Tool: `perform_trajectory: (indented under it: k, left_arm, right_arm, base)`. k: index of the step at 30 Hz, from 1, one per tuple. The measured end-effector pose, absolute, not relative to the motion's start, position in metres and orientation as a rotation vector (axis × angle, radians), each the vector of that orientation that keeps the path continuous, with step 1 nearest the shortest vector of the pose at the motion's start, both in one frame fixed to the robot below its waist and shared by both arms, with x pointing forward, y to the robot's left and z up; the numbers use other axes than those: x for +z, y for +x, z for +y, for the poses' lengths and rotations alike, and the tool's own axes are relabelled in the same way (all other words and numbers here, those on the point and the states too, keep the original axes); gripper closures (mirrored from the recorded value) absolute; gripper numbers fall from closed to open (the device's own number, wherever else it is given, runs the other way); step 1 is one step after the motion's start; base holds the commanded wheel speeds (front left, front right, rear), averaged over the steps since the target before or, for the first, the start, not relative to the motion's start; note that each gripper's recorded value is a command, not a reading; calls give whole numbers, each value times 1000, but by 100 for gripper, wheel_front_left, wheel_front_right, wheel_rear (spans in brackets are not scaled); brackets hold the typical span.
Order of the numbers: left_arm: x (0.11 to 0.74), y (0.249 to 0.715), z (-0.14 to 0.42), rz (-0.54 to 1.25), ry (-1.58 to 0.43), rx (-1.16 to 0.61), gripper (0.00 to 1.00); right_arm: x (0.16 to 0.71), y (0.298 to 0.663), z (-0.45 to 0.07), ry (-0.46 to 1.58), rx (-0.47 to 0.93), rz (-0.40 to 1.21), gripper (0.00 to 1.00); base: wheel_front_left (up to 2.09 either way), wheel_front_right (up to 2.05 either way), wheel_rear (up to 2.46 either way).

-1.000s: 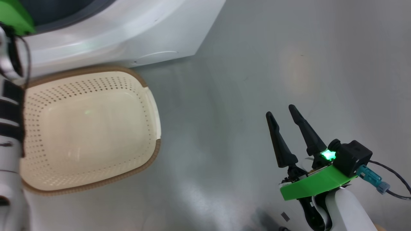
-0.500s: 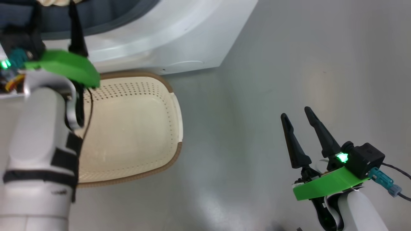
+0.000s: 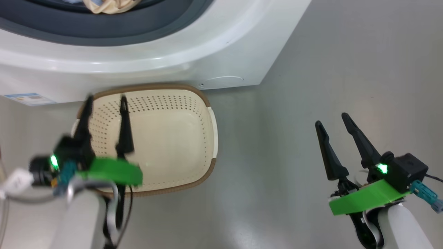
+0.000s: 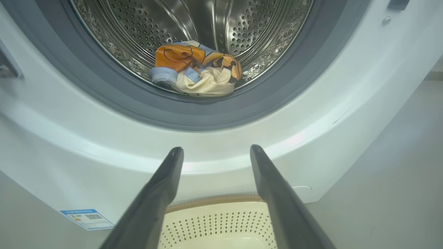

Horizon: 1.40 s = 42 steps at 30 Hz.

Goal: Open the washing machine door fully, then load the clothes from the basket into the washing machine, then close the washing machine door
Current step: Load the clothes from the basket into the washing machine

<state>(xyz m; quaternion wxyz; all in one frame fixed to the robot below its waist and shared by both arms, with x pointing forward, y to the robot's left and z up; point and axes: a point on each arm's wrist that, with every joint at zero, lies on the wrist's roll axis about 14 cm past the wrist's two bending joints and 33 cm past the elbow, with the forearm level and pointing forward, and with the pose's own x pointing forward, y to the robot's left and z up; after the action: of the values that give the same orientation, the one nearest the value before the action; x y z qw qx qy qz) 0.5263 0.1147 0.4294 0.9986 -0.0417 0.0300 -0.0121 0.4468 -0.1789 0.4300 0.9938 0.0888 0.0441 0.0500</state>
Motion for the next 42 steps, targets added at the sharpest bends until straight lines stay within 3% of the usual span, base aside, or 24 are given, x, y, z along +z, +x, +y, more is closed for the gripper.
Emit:
perform_trajectory:
  k: [7, 15, 42]
  left_arm:
    - [422, 470, 135, 117, -95, 35, 0]
    - [437, 443, 165, 91, -88, 114, 0]
    - [436, 436, 167, 97, -103, 119, 0]
  right_arm:
    - [428, 440, -178, 169, 113, 101, 0]
    - [437, 440, -170, 167, 146, 81, 0]
    - [434, 435, -174, 150, 148, 93, 0]
  base:
    - [0, 0, 0]
    - [0, 0, 0]
    - [0, 0, 0]
